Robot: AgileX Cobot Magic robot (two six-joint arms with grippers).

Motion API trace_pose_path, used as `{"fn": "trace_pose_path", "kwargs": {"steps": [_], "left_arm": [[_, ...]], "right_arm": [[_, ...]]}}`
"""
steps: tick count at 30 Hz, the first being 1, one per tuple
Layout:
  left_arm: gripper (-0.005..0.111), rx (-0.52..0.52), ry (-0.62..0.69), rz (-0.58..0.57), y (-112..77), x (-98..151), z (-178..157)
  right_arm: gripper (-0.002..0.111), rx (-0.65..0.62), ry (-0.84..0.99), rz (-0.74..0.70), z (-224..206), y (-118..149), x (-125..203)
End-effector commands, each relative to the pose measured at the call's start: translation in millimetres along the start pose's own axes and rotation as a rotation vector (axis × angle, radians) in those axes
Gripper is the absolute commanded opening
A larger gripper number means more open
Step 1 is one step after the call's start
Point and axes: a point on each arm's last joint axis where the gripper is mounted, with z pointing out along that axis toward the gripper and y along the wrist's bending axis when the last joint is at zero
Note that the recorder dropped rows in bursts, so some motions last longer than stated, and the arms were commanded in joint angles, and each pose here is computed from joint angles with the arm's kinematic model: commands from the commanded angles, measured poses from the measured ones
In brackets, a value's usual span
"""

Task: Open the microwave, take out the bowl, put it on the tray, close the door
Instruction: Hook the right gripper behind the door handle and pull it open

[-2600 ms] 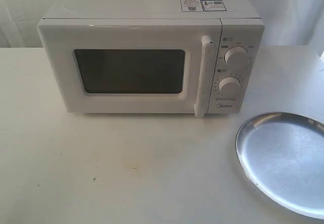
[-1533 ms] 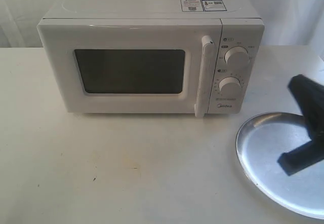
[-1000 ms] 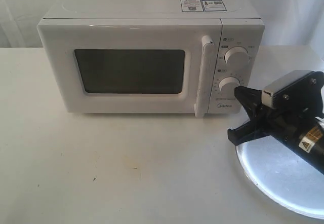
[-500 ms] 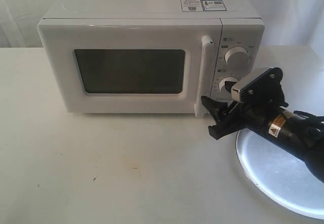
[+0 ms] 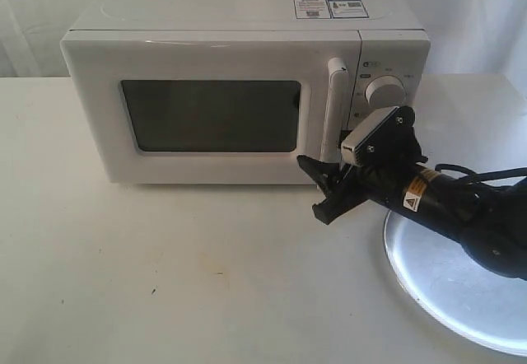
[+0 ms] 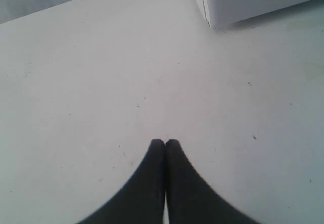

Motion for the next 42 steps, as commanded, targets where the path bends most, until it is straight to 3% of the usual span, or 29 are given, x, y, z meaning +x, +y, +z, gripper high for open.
{"fn": "trace_pose_path", "kwargs": {"steps": [1,4,9,20,24,29,34,42], "left_arm": [[0.000,0.004,-0.007,-0.007,0.0,-1,-1],[0.000,0.004,-0.007,-0.007,0.0,-1,-1],[0.000,0.004,-0.007,-0.007,0.0,-1,-1],[0.000,0.004,-0.007,-0.007,0.0,-1,-1],[0.000,0.004,-0.007,-0.007,0.0,-1,-1],[0.000,0.004,-0.007,-0.007,0.0,-1,-1],[0.000,0.004,-0.007,-0.007,0.0,-1,-1],[0.000,0.004,-0.007,-0.007,0.0,-1,-1]], "right_arm": [[0.029,-0.072,-0.011,-0.038,4,9,-2],[0.014,-0.077,-0.011,-0.040,4,10,-2],[0.000,-0.150,-0.015,-0.079,3,16,-2],[0.000,-0.479,-0.162,-0.200,-8,46,-10],[0.000,-0.489,-0.148,-0.144,-8,47,-10],[0.015,-0.499,-0.136,-0.102,-9,47,-10],[0.015,-0.507,-0.155,-0.221,-14,52,-7],[0.015,-0.522,-0.137,-0.164,-17,53,-7]]}}
